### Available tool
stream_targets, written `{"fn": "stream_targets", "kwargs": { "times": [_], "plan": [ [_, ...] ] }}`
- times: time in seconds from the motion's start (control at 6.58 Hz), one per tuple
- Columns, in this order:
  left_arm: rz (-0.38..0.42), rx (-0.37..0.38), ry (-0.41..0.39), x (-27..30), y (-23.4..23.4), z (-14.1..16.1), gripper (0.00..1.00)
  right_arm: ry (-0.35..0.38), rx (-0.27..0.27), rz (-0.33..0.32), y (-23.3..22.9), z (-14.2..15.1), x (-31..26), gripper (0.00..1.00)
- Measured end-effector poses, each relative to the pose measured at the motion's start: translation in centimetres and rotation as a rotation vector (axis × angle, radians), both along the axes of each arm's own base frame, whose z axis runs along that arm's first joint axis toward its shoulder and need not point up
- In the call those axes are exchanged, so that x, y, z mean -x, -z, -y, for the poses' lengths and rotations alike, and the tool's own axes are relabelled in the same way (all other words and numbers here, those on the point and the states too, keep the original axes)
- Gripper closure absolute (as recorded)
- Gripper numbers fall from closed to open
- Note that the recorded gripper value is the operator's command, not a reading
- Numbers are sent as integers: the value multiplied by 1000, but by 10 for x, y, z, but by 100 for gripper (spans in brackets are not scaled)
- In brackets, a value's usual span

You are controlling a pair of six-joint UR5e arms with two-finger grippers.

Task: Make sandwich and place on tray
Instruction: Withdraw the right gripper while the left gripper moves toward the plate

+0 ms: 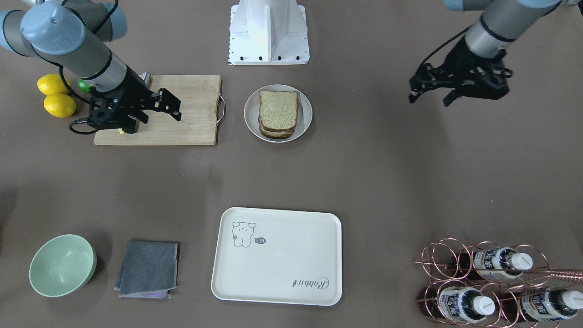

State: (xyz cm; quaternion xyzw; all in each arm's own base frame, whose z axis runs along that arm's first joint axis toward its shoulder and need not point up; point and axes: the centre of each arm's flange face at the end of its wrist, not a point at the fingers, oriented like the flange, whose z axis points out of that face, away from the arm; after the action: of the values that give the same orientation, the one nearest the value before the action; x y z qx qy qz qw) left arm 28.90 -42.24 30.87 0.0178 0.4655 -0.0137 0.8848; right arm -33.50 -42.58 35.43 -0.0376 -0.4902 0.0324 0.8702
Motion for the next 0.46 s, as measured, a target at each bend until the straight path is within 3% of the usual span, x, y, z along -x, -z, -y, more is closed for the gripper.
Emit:
{"fn": "stream_targets", "kwargs": {
  "times": [0.46],
  "plan": [
    [5, 21, 24, -143, 52, -76, 4, 44, -71, -64, -72, -2, -77, 1]
  ]
}}
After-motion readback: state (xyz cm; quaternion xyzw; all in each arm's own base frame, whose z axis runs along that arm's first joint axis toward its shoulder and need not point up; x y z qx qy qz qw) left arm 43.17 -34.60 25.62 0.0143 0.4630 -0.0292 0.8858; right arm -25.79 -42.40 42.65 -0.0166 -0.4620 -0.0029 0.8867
